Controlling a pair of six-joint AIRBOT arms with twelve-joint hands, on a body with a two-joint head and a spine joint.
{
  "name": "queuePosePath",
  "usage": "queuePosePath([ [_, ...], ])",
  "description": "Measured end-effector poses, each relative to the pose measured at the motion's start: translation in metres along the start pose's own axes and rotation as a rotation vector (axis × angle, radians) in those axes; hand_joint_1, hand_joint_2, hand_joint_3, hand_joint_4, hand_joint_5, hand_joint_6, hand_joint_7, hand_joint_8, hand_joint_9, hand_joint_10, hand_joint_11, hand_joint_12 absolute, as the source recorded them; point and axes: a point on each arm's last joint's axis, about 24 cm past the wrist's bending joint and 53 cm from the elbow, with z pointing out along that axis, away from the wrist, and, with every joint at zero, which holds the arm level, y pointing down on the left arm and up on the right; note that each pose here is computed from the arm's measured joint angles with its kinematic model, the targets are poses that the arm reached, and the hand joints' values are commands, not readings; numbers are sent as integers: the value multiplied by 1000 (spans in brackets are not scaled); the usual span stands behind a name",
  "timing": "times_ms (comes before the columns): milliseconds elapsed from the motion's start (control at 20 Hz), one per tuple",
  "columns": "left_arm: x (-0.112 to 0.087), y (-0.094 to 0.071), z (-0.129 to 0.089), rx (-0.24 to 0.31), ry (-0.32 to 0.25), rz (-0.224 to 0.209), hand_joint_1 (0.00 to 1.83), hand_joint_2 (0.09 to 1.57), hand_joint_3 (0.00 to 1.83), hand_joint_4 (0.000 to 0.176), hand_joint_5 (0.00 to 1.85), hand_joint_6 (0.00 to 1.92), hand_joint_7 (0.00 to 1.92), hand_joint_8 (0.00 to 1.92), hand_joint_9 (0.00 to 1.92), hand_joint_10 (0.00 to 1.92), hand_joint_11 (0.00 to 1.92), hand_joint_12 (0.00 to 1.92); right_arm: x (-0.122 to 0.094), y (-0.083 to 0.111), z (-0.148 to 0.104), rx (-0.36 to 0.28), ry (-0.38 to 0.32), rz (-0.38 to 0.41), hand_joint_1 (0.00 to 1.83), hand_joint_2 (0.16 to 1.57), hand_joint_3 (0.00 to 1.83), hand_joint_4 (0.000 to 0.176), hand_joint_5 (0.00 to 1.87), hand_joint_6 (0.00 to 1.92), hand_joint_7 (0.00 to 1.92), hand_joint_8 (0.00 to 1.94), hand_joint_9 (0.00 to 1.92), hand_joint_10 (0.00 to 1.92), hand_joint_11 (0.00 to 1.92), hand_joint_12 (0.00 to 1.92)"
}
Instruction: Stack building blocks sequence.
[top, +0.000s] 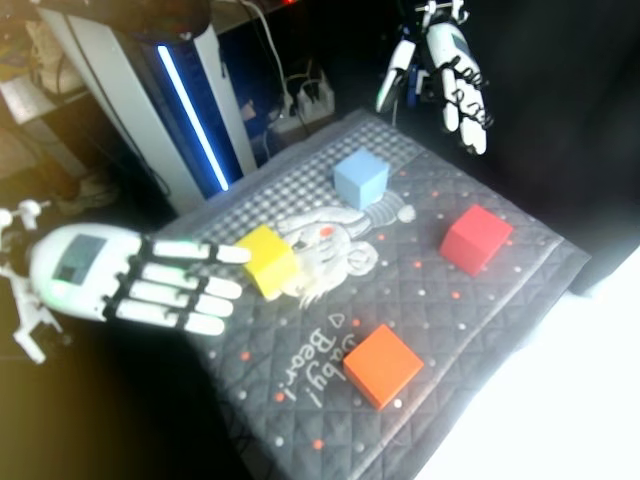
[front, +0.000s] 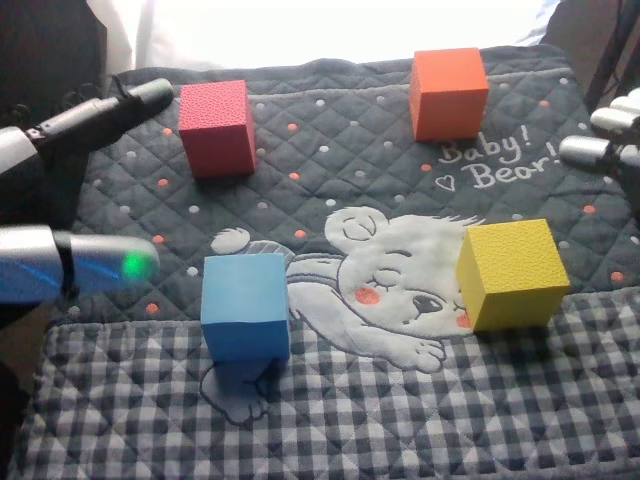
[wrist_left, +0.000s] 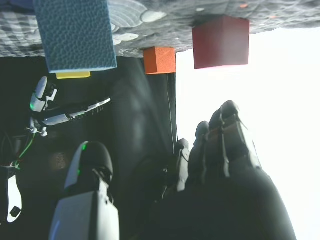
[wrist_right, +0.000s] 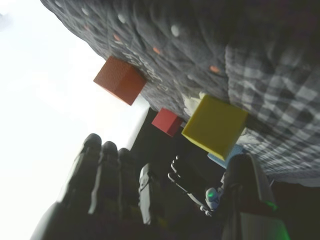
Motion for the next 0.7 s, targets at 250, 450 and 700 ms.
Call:
queuePosePath([
  [250,15,-27,22,67,105,103,712,730,0,135,102,0,17,0,100,6,0,723,-4,2,1,-7,-14,1,223,1231,5,162,254,0,46,1,107,5,0,13],
  [450,51,-42,49,123,231,124,690,672,0,175,27,2,0,0,50,5,0,682,-4,2,2,-8,-13,0,412,1283,6,130,318,10,76,4,52,1,66,29],
  [700,89,-33,60,89,357,252,779,703,1,158,150,3,81,1,120,4,0,801,-6,1,2,-5,-17,-1,525,1309,6,139,363,9,92,3,65,4,147,62],
])
